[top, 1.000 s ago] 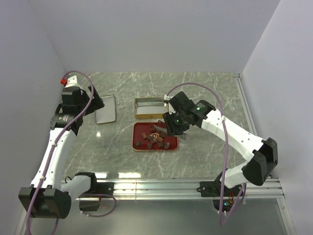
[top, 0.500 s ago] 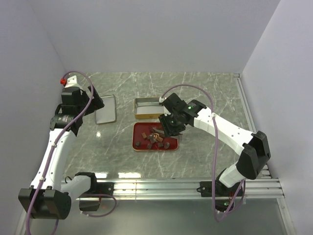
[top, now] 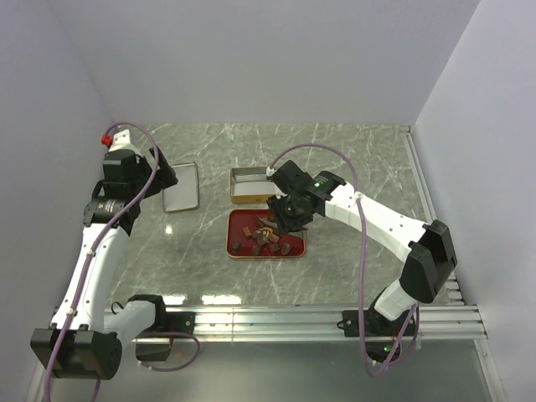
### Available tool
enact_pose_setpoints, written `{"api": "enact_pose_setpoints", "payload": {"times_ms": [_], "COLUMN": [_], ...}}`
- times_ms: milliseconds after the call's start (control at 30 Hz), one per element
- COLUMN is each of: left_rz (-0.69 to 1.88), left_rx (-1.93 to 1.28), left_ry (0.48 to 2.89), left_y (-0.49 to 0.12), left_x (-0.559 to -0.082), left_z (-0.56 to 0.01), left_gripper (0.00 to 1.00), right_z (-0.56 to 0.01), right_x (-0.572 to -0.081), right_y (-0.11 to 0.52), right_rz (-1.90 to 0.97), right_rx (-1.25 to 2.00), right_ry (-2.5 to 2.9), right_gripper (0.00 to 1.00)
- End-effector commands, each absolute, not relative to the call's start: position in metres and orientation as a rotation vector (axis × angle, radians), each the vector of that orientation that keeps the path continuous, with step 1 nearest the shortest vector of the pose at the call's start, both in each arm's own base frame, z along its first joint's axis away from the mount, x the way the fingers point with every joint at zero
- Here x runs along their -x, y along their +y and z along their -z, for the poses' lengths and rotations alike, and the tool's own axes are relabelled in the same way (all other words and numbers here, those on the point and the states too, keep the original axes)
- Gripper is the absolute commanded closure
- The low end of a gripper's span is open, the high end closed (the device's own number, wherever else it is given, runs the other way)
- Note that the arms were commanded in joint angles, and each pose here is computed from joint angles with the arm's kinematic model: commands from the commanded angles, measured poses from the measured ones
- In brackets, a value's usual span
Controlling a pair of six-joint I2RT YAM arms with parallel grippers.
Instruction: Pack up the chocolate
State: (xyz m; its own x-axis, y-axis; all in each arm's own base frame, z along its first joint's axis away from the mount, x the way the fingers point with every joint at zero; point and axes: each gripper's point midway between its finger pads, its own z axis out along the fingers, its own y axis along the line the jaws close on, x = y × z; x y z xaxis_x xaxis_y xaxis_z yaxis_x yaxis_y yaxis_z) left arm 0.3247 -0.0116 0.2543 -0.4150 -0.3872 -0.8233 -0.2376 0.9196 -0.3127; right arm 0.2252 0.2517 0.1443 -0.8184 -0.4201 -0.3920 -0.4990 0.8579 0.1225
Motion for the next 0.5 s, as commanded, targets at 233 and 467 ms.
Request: {"api": "enact_pose_setpoints", "payload": {"times_ms": [233, 467], "left_rz": [0.17, 0.168], "left_rx": [0.429, 0.428], "left_ry": [1.982, 1.981], "left_y": [-0.009, -0.009], "left_x": [-0.322, -0.321], "left_z": [-0.265, -0.265], "left_gripper": [0.01, 0.0], "right_z": [-0.149, -0.142], "right_x": [-0.239, -0.239], "right_y": [0.259, 0.257], "right_rz": [-0.257, -0.242], "right_rx": [0.703, 0.711], "right_ry": [2.619, 2.623], "right_gripper": [0.49, 0.5]}}
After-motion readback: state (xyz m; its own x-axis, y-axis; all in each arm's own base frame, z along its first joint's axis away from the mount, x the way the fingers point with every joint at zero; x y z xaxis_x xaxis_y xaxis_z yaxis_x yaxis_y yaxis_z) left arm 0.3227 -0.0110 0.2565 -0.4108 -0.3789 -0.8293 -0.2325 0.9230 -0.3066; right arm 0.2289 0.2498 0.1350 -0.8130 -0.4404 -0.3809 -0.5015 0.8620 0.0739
